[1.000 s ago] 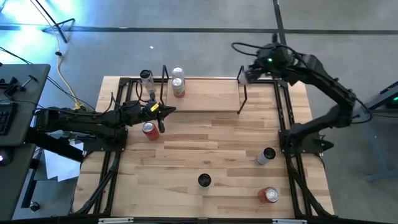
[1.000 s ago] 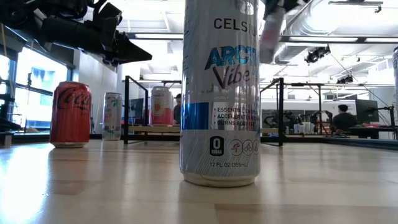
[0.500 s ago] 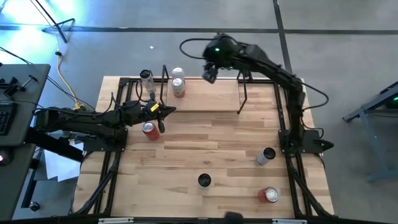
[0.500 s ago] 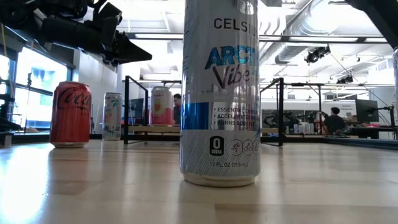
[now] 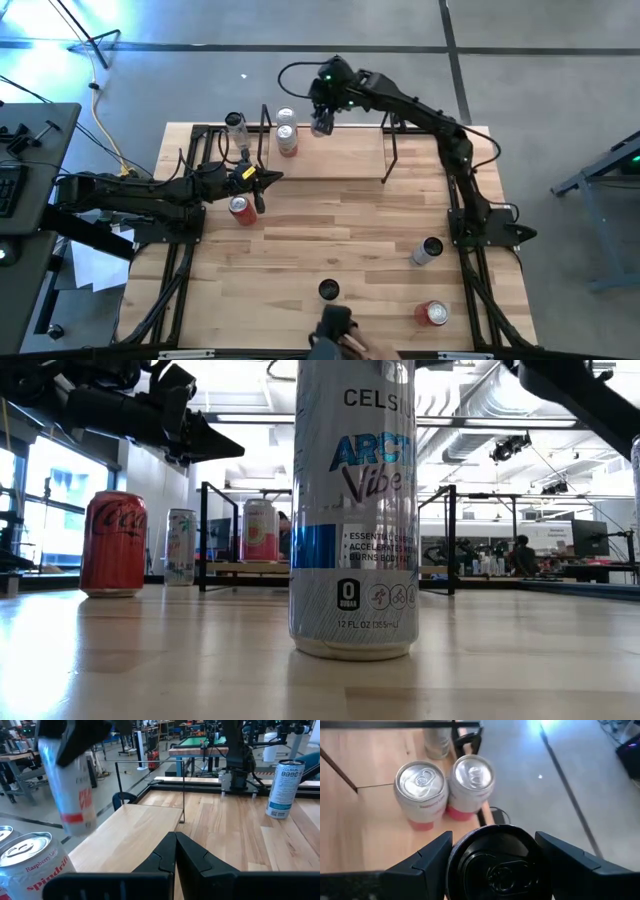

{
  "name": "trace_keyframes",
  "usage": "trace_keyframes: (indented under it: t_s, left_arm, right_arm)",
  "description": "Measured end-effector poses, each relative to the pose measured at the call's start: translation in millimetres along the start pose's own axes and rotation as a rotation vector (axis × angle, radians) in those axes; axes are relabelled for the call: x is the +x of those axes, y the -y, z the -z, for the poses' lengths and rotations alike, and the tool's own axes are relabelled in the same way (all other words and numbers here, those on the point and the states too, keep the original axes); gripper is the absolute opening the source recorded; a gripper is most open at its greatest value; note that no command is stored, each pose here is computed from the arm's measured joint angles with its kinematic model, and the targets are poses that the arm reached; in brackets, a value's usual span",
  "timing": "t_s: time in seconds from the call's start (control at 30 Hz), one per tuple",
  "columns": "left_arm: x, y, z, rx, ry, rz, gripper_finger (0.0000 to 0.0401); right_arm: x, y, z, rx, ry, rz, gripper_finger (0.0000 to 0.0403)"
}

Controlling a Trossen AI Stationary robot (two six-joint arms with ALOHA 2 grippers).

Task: Place canned beverage on shelf
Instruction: Put the right white pink soda can on the shelf

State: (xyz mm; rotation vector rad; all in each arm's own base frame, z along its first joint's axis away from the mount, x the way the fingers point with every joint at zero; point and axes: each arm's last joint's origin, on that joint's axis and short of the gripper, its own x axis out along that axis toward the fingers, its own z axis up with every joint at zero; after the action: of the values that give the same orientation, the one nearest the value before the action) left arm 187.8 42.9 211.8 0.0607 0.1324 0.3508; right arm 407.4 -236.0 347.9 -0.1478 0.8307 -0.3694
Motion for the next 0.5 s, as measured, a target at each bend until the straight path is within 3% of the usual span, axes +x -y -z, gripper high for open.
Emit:
trace_keyframes:
  t_s: [0.5]
  left_arm:
    - [0, 1, 0, 0.000, 0.001, 0.022, 0.0000]
  right_arm:
    - [40, 0, 3, 0.004, 0.047, -0.035, 0.0247]
